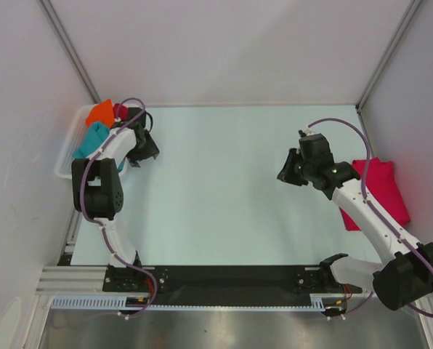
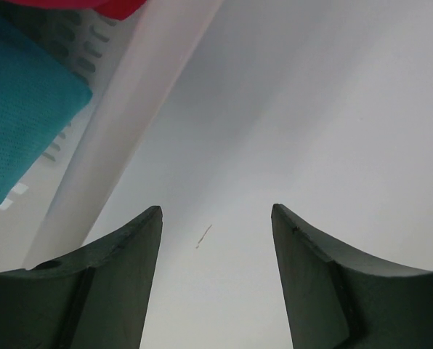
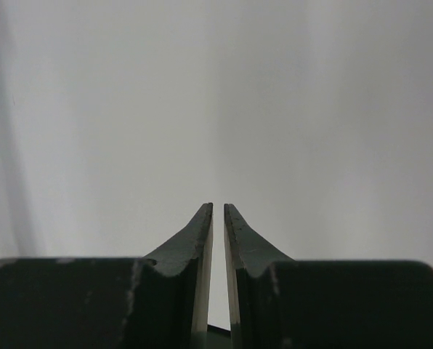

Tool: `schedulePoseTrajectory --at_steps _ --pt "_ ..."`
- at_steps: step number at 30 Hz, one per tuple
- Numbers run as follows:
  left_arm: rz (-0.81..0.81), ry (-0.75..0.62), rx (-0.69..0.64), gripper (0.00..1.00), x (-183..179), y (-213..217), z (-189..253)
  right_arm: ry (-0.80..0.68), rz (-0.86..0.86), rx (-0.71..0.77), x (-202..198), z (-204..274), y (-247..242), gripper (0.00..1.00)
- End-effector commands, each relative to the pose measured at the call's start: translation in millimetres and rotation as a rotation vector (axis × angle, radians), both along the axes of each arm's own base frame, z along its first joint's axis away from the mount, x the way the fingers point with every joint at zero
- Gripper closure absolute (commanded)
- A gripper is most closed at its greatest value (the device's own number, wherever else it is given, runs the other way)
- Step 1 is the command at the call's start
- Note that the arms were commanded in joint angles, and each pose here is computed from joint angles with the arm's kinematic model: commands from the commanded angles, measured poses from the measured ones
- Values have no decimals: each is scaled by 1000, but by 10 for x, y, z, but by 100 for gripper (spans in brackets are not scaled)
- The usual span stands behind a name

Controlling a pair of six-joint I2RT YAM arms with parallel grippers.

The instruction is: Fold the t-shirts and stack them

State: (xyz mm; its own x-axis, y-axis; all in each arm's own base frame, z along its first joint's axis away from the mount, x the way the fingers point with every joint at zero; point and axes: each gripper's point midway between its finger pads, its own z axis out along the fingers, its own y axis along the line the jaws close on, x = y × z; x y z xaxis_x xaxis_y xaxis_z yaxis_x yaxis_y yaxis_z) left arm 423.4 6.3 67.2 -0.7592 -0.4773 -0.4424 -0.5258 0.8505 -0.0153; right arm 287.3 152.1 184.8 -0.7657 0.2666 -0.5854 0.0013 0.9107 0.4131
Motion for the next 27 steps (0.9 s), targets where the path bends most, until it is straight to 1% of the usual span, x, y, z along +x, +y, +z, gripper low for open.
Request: schedulePoseTrajectory --at_steps 1,4,10,13,18,22,25,27 --pt "98 -54 10 32 95 463 146 -34 2 -5 101 137 7 83" --pt "120 -48 13 32 36 611 144 -34 7 -1 127 130 44 83" --pt "138 -52 35 32 1 707 184 -29 16 -1 124 125 92 84" --pt "159 -33 24 33 -56 749 146 -32 10 -7 105 133 69 84" --pt "178 3 32 33 -192 813 88 -38 7 -6 87 158 56 83" --pt "192 57 28 32 -353 850 -33 -39 11 5 81 172 85 83" --pt "212 71 27 33 -475 897 -70 -43 16 12 74 186 114 83" --pt "213 63 18 32 -479 902 -71 -43 20 12 66 182 131 83"
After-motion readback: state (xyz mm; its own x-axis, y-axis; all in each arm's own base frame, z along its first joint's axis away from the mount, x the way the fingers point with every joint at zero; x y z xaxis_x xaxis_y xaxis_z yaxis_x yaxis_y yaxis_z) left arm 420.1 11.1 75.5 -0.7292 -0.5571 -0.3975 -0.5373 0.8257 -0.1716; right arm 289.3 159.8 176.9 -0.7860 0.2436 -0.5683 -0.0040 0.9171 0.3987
